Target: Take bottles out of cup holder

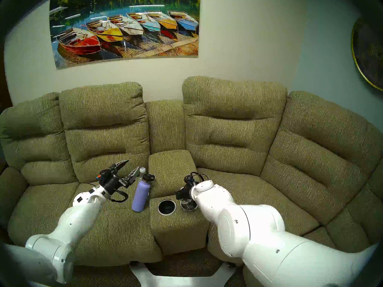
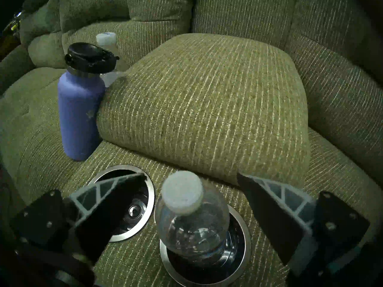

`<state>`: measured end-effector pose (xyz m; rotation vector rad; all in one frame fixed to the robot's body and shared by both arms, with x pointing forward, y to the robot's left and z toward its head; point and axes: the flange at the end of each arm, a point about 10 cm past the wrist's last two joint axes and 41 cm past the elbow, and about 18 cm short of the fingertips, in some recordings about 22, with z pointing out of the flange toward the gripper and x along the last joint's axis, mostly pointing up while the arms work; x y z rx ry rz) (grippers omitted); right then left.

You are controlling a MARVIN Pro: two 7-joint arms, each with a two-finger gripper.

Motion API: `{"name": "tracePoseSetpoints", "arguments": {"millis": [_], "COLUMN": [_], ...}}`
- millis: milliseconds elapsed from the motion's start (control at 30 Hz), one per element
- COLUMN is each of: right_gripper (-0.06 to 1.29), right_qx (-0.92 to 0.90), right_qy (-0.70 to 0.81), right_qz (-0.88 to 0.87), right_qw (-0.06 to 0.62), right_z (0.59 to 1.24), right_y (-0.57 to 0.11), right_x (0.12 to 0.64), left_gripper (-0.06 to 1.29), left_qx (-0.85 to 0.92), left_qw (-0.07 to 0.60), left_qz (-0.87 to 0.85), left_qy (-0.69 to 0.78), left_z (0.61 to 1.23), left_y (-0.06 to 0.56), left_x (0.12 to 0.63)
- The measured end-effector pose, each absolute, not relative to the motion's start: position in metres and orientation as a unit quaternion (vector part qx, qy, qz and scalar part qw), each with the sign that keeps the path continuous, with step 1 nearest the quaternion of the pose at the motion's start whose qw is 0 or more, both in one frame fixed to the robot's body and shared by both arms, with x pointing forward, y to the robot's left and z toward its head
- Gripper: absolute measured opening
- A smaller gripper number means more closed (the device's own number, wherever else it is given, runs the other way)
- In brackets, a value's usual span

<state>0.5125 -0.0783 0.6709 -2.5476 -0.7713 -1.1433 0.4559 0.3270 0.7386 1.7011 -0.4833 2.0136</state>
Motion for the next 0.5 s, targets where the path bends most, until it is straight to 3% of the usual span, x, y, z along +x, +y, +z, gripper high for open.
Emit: {"name": "tracePoseSetpoints", "arguments": {"millis": [267,333,367,433,500], "right_gripper": [1.22,1.11,0.96,0.44,0.25], "right_qx": [-0.877,-0.877,-0.877,-0.877,-0.877], "right_qy": [-0.256,-0.256,-0.255,-0.254,-0.254], "right_qz": [-0.388,-0.388,-0.387,-0.387,-0.387], "right_qw": [0.125,0.125,0.125,0.126,0.127], "right_z": [0.6712,0.6714,0.6715,0.6716,0.6716], "right_y": [-0.0764,-0.0764,-0.0764,-0.0764,-0.0763], "right_x": [0.5125,0.5127,0.5128,0.5128,0.5128], "left_gripper": [1.25,1.25,1.25,1.25,1.25], "left_qx": [0.617,0.617,0.617,0.617,0.617], "left_qw": [0.228,0.228,0.228,0.228,0.228], "left_qz": [0.733,0.733,0.733,0.734,0.734], "left_qy": [-0.173,-0.172,-0.172,-0.171,-0.170], "left_z": [0.7396,0.7396,0.7396,0.7396,0.7396], "left_y": [0.3299,0.3302,0.3305,0.3311,0.3319], "left_x": [0.4564,0.4565,0.4565,0.4565,0.4565]}}
